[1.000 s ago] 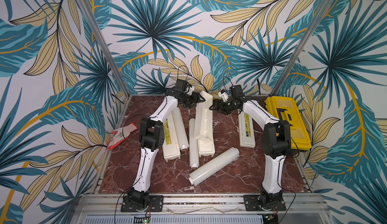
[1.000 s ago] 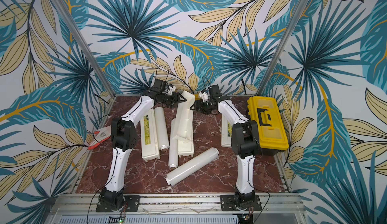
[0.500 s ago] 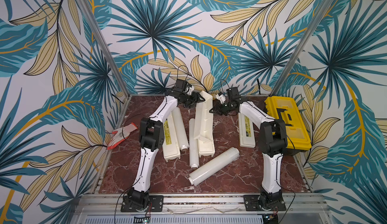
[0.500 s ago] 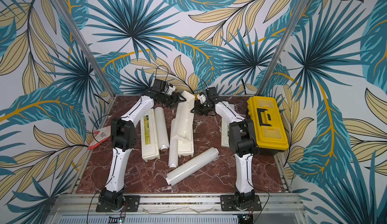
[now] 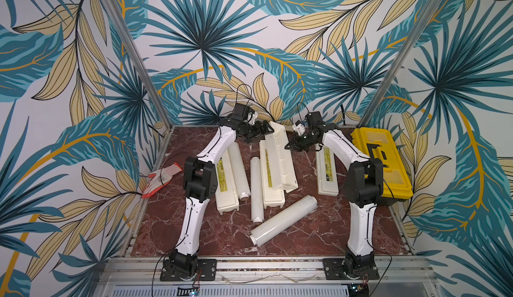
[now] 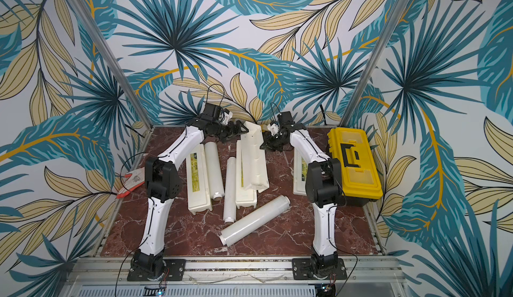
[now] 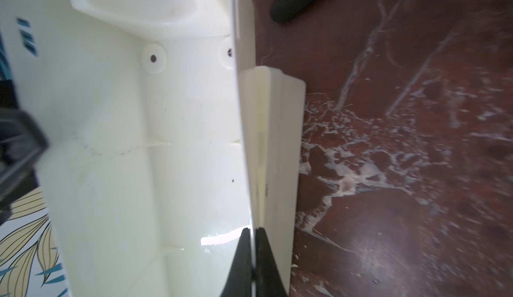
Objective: Put plastic wrap rolls into dispensers
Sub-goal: Place the plastic wrap cutting box at the center of the board.
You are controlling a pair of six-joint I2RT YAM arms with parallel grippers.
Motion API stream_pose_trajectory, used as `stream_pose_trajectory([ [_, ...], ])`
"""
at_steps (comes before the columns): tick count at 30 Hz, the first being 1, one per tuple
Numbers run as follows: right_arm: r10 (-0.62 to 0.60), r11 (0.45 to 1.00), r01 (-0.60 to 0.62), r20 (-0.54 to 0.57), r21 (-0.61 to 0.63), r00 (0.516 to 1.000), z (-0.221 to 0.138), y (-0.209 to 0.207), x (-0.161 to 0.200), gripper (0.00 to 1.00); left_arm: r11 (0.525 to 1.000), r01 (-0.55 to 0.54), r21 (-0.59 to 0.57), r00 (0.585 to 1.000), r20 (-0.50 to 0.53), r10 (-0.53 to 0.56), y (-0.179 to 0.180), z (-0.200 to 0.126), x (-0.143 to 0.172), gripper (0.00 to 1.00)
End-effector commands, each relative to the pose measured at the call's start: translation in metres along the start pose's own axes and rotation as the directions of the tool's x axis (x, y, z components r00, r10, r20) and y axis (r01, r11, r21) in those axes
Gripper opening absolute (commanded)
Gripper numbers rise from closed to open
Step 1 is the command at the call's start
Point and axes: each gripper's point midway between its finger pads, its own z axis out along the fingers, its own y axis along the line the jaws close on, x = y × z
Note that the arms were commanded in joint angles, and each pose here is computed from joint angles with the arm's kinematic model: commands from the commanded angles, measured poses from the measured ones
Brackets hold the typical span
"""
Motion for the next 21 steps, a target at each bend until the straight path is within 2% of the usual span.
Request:
stream_pose_trajectory([
  [1,0.009,0.988,-0.005,-0.027,0.155,1.0,-0.039,-0.04,0.005,0.0,0.991,-0.101,-0.093,0.987,0.115,0.111,-0.005,-0.041,-0.022,1.0],
  [6,0.027,0.973,-0.015,-0.046,0.232,0.999,-0.038,-0.075,0.003,0.0,0.987,-0.095,-0.127,0.987,0.114,0.11,0.012,-0.048,-0.023,0.99],
  [11,-0.021,0.941,0.055,-0.104,0.333,0.994,-0.026,-0.105,0.005,0.0,0.984,-0.086,-0.158,0.99,0.098,0.102,0.029,-0.049,-0.017,0.99],
  [16,-0.054,0.931,0.107,-0.159,0.348,0.986,-0.004,-0.125,0.009,0.03,0.983,-0.067,-0.174,0.994,0.077,0.081,0.044,-0.049,-0.01,0.99],
  [21,-0.018,0.926,0.082,-0.174,0.368,0.985,0.01,-0.139,0.012,0.08,0.98,-0.053,-0.191,0.995,0.071,0.068,0.054,-0.052,-0.007,0.99],
])
